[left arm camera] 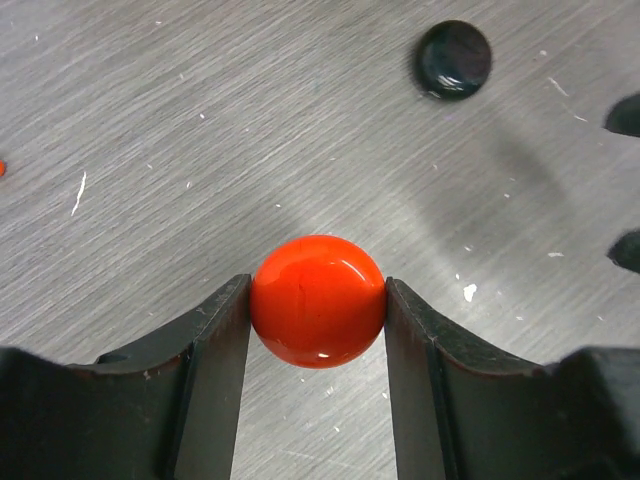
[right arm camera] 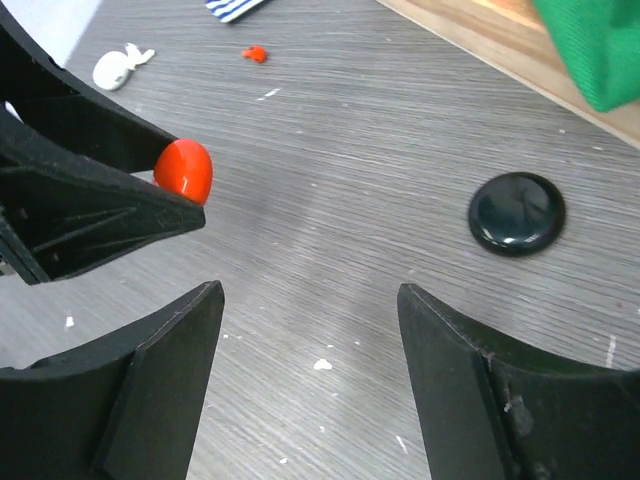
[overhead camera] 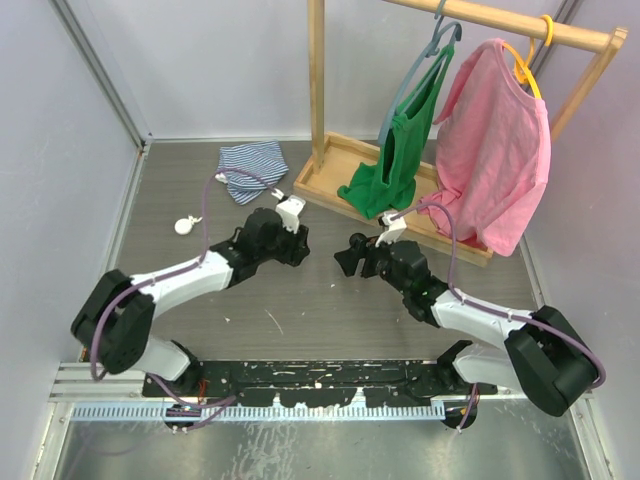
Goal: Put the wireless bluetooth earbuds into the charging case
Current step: Pick up the charging case at the center of the board.
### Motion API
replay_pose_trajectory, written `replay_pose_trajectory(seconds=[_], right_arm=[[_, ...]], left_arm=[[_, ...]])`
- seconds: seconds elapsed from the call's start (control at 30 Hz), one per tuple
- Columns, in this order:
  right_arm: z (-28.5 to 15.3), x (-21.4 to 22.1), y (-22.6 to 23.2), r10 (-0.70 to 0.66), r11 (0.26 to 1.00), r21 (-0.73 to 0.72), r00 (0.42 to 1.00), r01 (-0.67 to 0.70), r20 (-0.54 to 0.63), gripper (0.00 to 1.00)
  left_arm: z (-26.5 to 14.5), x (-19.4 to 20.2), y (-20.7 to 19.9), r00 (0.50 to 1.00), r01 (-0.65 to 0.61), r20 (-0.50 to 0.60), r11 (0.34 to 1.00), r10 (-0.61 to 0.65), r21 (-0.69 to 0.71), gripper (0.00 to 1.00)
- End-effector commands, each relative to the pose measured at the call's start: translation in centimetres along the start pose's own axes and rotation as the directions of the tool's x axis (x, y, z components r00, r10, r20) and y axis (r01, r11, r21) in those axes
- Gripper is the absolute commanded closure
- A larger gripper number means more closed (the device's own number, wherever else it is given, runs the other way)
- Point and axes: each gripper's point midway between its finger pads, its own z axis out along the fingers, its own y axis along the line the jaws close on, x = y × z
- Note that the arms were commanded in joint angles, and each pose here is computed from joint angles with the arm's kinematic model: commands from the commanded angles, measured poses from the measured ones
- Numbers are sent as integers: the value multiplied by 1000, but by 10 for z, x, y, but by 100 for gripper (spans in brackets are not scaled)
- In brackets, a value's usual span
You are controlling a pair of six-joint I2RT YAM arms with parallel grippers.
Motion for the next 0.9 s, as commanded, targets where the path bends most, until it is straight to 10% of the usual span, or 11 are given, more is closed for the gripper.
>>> replay_pose_trajectory(seconds=[0.0, 0.87], right_arm=[[-3, -47, 43, 52, 986, -160, 995, -36, 91, 24], [-14, -73, 135, 71, 845, -522, 993, -111, -97, 35]], left_arm=[[-26, -40, -21, 974, -122, 200, 989, 102, 87, 55], [-107, -65, -66, 827, -444, 464, 874, 316, 197, 53]])
